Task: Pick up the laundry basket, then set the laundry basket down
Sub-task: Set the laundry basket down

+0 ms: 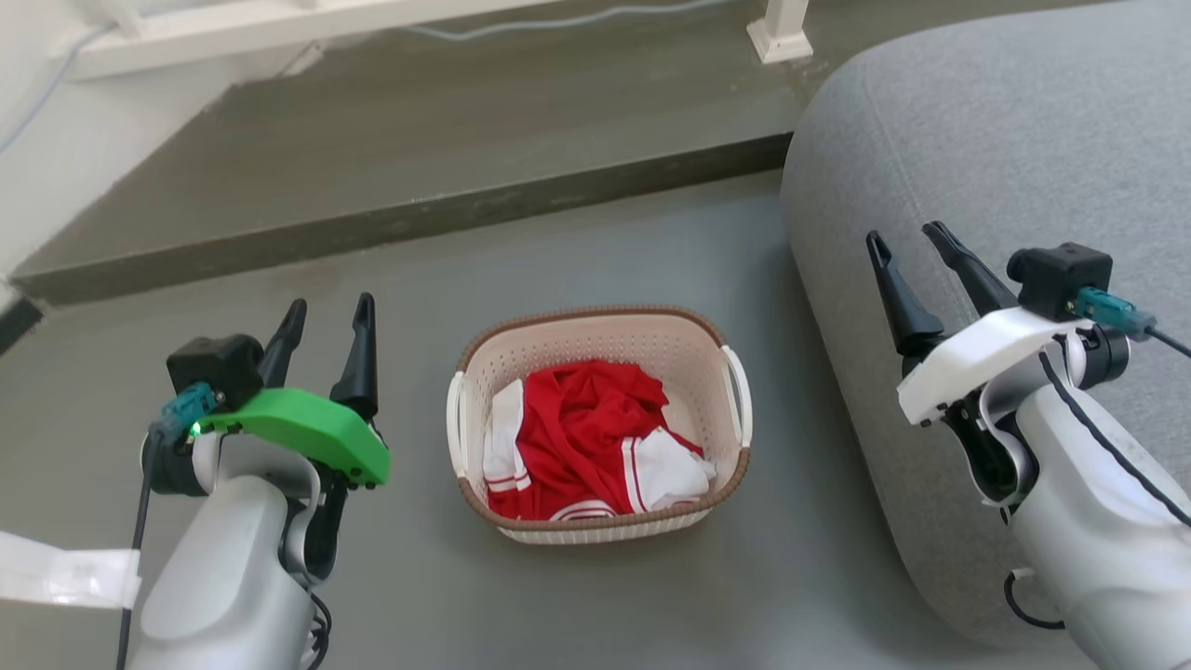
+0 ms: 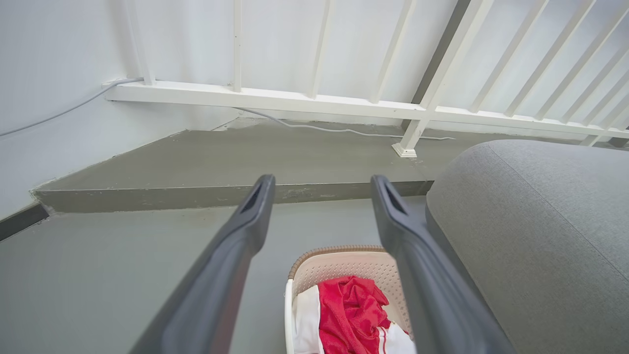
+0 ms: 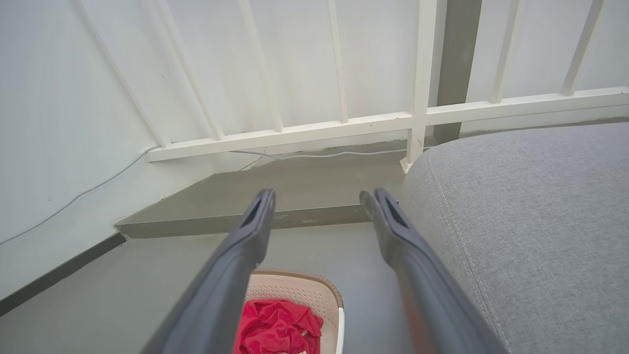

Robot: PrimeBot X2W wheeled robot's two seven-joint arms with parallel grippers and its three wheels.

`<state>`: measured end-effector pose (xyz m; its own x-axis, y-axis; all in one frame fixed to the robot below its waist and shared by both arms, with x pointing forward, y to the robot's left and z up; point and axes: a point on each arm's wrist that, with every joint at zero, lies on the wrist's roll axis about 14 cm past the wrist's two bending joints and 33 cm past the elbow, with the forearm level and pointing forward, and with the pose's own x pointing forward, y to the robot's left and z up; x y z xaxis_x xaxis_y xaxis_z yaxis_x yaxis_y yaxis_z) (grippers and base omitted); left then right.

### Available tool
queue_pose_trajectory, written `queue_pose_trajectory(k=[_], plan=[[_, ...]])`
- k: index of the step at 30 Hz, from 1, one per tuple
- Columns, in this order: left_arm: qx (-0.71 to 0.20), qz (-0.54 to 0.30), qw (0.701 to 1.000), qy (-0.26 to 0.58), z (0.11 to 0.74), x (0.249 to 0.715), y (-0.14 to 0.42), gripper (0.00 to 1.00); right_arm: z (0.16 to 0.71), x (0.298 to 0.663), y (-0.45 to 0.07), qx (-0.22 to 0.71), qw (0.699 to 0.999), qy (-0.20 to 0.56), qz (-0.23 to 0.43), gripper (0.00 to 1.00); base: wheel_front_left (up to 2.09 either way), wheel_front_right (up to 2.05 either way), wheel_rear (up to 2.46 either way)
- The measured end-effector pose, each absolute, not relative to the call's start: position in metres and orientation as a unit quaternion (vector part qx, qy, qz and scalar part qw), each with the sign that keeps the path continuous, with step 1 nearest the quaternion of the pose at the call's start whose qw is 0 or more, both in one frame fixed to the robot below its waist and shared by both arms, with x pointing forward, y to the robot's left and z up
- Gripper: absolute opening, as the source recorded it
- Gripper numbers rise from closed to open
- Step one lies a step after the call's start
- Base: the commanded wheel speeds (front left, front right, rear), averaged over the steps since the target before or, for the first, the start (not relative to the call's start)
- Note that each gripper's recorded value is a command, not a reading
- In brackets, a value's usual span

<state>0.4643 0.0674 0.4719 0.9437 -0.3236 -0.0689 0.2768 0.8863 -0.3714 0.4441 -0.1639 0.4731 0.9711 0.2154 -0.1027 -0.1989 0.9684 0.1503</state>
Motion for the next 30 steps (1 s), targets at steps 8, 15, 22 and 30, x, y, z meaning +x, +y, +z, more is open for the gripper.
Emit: queue_pose_trajectory(k=[8, 15, 22, 30], plan=[[-0.171, -0.163, 0.972, 0.019, 0.499, 0.448, 0.069, 1.00, 0.492, 0.426, -0.172, 0.053, 0.994, 0.023, 0.088, 1.00, 0.00, 0.00, 0.00], [-0.159, -0.151, 0.976, -0.004, 0.510, 0.435, 0.079, 1.00, 0.505, 0.414, -0.176, 0.055, 0.996, -0.003, 0.073, 1.00, 0.00, 0.00, 0.00], [-0.167, -0.123, 0.978, -0.014, 0.512, 0.425, 0.094, 1.00, 0.511, 0.406, -0.175, 0.055, 0.996, -0.018, 0.066, 1.00, 0.00, 0.00, 0.00], [-0.173, -0.112, 0.978, -0.014, 0.509, 0.416, 0.099, 1.00, 0.506, 0.396, -0.180, 0.054, 0.997, -0.015, 0.057, 1.00, 0.00, 0.00, 0.00]])
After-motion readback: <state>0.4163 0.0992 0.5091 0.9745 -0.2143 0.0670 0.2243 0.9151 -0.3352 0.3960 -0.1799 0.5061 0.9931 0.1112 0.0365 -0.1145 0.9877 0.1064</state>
